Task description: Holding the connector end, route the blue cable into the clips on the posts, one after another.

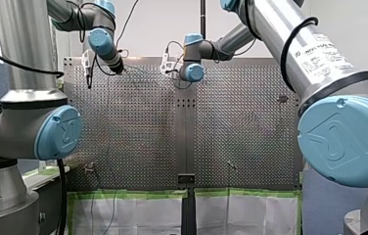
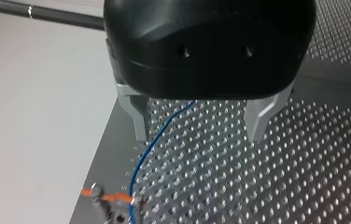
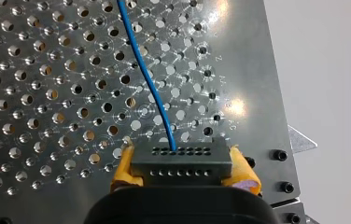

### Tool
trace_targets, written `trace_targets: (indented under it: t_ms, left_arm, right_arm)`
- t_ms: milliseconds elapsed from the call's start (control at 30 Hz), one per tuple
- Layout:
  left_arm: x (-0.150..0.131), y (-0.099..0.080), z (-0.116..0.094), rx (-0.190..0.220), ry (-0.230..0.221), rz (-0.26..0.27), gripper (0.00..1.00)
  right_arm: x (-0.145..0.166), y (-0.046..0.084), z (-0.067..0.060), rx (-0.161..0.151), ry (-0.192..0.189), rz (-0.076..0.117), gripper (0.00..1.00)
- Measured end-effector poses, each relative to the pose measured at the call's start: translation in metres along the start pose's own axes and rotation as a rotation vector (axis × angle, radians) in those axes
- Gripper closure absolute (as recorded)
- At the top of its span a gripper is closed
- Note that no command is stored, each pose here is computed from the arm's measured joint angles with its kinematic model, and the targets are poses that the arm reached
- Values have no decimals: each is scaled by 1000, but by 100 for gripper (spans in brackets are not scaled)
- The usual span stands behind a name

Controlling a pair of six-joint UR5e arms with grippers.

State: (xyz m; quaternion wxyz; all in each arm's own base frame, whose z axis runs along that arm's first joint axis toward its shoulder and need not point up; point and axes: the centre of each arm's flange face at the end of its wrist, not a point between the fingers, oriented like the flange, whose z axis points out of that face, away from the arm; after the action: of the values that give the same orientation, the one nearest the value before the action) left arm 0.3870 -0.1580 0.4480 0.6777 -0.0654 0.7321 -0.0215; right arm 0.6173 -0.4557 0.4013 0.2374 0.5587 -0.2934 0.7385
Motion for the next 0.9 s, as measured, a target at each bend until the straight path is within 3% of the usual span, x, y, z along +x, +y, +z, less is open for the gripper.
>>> trace_targets:
  t_ms: [167,600,900]
  left_arm:
    - [-4,5,2,-30,-22,27,0]
    - [-10,11,10,-13,-62,38,0]
    - [-16,18,17,-30,-77,37,0]
  right_arm:
    - [0,1,0,-2,0,-2,100]
    - [0,3,1,-4,0,-3,100]
    - [0,4,1,-5,1,-4,100]
